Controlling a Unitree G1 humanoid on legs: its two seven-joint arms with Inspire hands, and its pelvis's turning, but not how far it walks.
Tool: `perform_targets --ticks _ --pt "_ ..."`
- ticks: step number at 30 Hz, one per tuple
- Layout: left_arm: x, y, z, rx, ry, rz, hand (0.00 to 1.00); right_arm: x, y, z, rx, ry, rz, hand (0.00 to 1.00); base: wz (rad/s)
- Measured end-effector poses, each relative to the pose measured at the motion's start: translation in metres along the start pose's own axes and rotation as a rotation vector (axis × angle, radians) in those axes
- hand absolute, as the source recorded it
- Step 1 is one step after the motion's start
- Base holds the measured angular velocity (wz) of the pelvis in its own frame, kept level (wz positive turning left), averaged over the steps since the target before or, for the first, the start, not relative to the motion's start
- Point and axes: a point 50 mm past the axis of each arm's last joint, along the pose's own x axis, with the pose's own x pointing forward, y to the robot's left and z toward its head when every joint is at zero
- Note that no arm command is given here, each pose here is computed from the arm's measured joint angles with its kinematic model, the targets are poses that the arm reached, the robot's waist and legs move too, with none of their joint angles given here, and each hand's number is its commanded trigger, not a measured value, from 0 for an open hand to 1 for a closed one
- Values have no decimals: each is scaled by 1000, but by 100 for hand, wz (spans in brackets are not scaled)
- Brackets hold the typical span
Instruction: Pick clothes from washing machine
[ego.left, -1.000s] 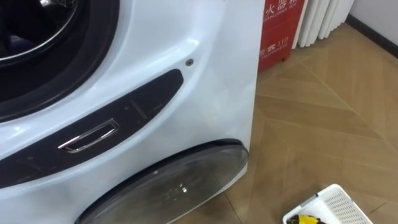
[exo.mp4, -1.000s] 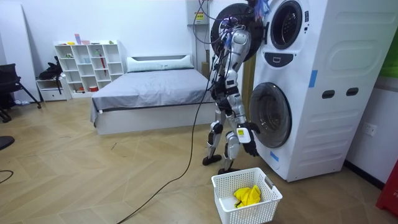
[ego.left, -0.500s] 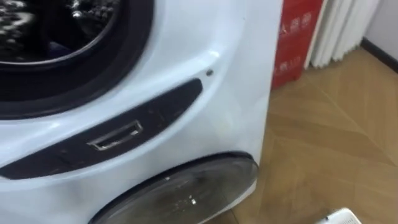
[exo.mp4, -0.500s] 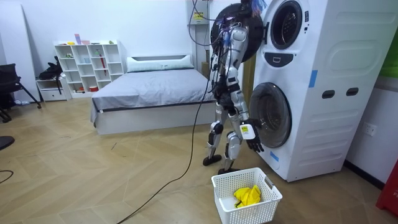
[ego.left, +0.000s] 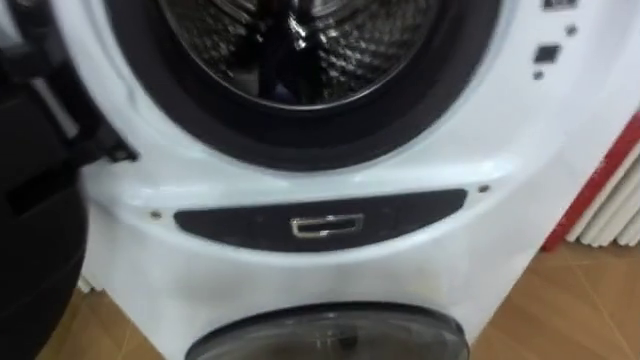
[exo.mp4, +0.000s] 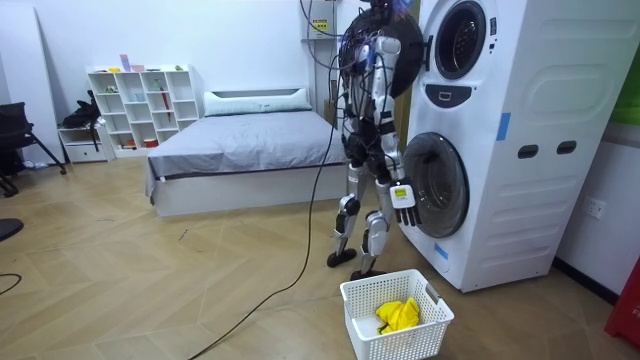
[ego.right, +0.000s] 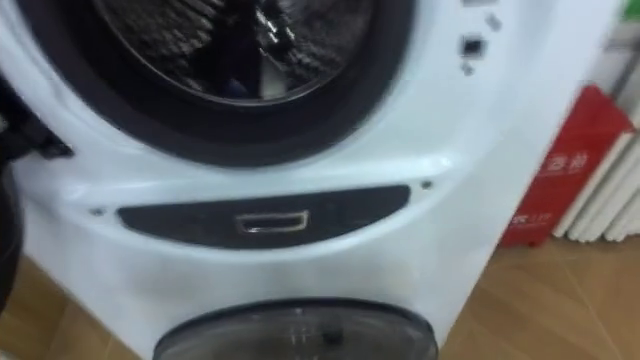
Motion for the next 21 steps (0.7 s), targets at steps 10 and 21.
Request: perform_targets --ticks 10,21 --pt "0 -6 -4 -51 37 12 0 -1 7 -19 -87 79 -7 0 -6" --pt "-3 12 -20 -165 84 71 0 -1 7 -22 -192 107 -17 0 0"
